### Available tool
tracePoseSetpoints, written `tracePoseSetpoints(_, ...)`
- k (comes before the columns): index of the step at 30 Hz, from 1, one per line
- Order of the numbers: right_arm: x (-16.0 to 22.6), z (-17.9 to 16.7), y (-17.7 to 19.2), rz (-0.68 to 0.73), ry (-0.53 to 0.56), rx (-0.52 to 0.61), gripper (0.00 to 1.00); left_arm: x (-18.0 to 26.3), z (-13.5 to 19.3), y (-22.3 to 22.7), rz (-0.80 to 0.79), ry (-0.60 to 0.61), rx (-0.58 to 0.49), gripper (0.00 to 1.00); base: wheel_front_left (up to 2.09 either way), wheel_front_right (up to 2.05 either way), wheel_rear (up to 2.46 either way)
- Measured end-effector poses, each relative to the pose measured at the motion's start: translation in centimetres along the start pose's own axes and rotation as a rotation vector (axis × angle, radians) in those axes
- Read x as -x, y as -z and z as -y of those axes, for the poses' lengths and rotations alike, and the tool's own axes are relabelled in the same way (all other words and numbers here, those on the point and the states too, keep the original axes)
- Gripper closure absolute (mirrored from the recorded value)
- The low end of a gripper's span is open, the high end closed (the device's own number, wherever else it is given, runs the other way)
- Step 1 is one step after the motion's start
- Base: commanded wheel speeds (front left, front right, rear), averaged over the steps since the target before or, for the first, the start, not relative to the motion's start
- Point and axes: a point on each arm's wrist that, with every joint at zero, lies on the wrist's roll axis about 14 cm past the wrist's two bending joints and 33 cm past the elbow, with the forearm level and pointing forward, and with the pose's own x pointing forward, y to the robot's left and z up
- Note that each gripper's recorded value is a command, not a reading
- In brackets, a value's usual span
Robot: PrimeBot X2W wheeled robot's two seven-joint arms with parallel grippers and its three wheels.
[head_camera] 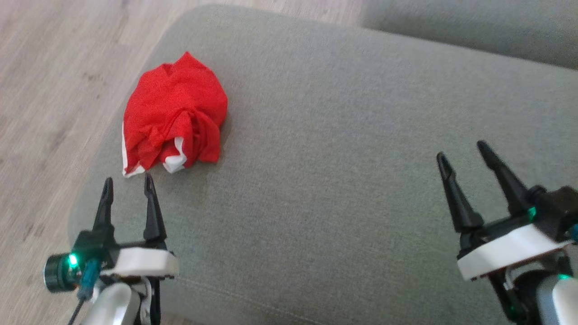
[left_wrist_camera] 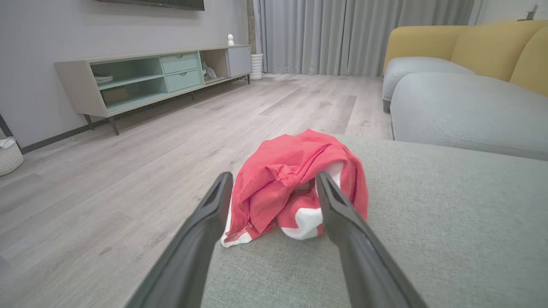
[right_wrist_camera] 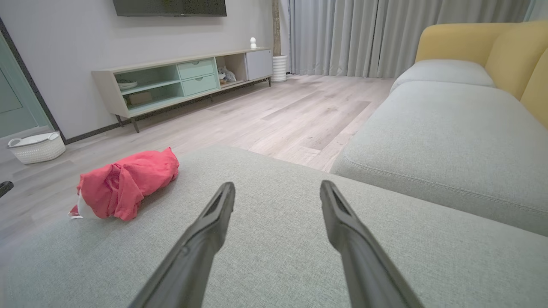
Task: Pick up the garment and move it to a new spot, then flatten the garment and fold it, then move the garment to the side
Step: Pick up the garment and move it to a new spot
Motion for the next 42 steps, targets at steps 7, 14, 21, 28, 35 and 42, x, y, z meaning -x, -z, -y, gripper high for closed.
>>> tracePoseSetpoints(7, -2.3, 1.4, 1.2, -0.041, -0.025, -0.009, 0.0, -4.2, 0.4, 0.9, -0.038, 0.003, -0.004, 0.0, 0.0, 0.0, 0.0)
tracePoseSetpoints(14, -3.3, 4.0, 4.2, -0.111, -0.003, -0.044, 0.0, -9.4, 2.5, 5.0, -0.188, 0.068, -0.045, 0.0, 0.0, 0.0, 0.0)
tracePoseSetpoints(21, -2.7, 7.1, 6.1, -0.148, 0.076, -0.078, 0.0, -11.6, 4.1, 11.2, -0.492, 0.07, 0.002, 0.17, 0.0, 0.0, 0.0)
tracePoseSetpoints(28, -2.1, 7.5, 5.3, -0.126, 0.098, -0.075, 0.0, -12.4, 3.8, 10.2, -0.448, 0.063, -0.006, 1.0, 0.0, 0.0, 0.0)
tracePoseSetpoints(35, -1.3, 7.0, 2.4, -0.041, 0.111, -0.053, 0.0, -12.9, 2.1, 5.3, -0.268, 0.018, 0.025, 1.0, 0.0, 0.0, 0.0)
tracePoseSetpoints(42, 0.7, 6.2, -1.2, 0.057, 0.136, -0.016, 0.0, -10.8, -0.4, -0.5, -0.058, -0.022, 0.041, 1.0, 0.0, 0.0, 0.0)
